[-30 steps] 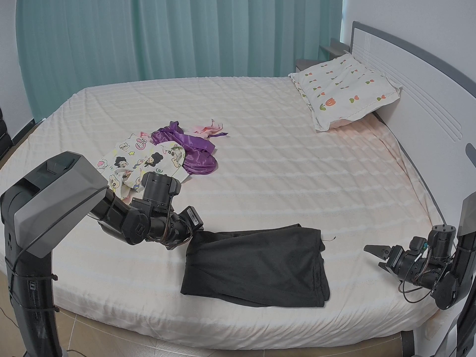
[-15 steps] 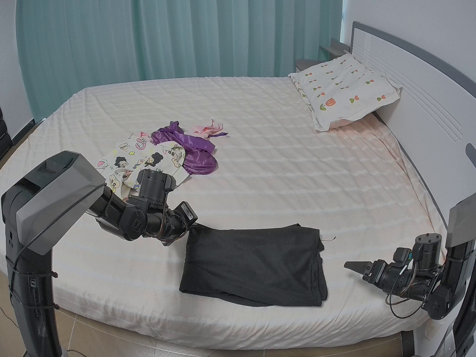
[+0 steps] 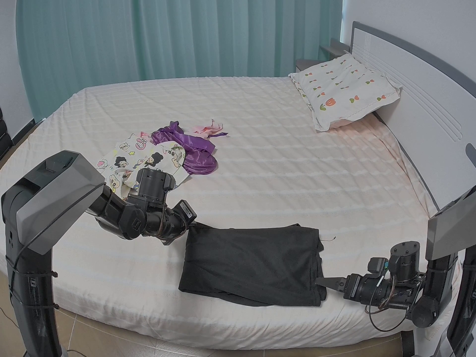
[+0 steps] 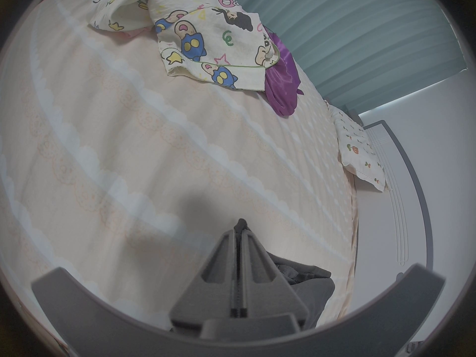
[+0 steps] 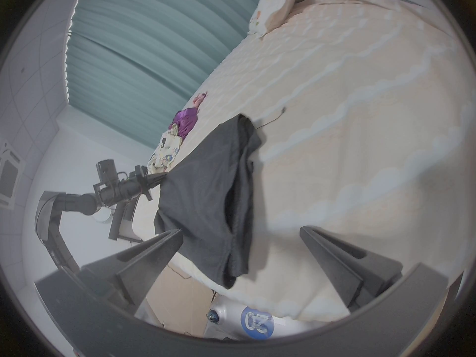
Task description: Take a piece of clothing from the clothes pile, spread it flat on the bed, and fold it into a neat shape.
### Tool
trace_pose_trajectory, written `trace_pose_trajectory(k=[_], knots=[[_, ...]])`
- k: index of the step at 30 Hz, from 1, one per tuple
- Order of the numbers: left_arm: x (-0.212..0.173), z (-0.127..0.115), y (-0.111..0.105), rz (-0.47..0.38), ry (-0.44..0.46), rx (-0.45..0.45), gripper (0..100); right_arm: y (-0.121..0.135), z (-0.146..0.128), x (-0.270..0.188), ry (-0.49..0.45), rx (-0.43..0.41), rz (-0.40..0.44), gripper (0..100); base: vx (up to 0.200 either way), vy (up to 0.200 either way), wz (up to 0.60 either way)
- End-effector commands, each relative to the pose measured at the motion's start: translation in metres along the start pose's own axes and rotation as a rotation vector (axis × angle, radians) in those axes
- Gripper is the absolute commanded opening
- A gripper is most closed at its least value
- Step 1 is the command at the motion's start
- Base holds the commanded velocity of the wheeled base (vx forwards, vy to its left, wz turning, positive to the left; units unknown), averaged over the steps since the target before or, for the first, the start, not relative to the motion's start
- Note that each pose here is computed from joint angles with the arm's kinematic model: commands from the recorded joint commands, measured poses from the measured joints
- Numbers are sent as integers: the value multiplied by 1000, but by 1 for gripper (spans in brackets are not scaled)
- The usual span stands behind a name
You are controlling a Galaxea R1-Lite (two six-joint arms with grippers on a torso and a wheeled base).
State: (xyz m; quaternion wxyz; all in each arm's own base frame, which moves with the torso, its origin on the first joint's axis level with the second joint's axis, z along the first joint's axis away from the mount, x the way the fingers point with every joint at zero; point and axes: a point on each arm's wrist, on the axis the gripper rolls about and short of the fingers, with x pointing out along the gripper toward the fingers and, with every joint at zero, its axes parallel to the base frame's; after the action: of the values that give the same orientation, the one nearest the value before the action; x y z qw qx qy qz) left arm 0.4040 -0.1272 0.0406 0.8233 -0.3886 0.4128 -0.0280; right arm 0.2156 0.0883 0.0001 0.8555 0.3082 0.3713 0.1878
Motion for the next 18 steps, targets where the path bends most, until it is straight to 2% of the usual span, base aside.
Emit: trace_pose_trajectory(k=[1, 7, 8, 18], knots=[[0, 0, 0, 1, 0, -4, 0, 5, -5, 10, 20, -21, 25, 100, 0, 0, 0], [1, 1, 2, 3, -1, -6, 0, 8, -15, 27, 54, -45, 28, 100, 0, 0, 0], [1, 1, 2, 4, 0, -6, 0, 8, -15, 31, 53, -48, 30, 0, 0, 0, 0], [1, 3, 3, 7, -5, -13, 0, 4, -18, 23, 70, -39, 3, 0, 0, 0, 0]])
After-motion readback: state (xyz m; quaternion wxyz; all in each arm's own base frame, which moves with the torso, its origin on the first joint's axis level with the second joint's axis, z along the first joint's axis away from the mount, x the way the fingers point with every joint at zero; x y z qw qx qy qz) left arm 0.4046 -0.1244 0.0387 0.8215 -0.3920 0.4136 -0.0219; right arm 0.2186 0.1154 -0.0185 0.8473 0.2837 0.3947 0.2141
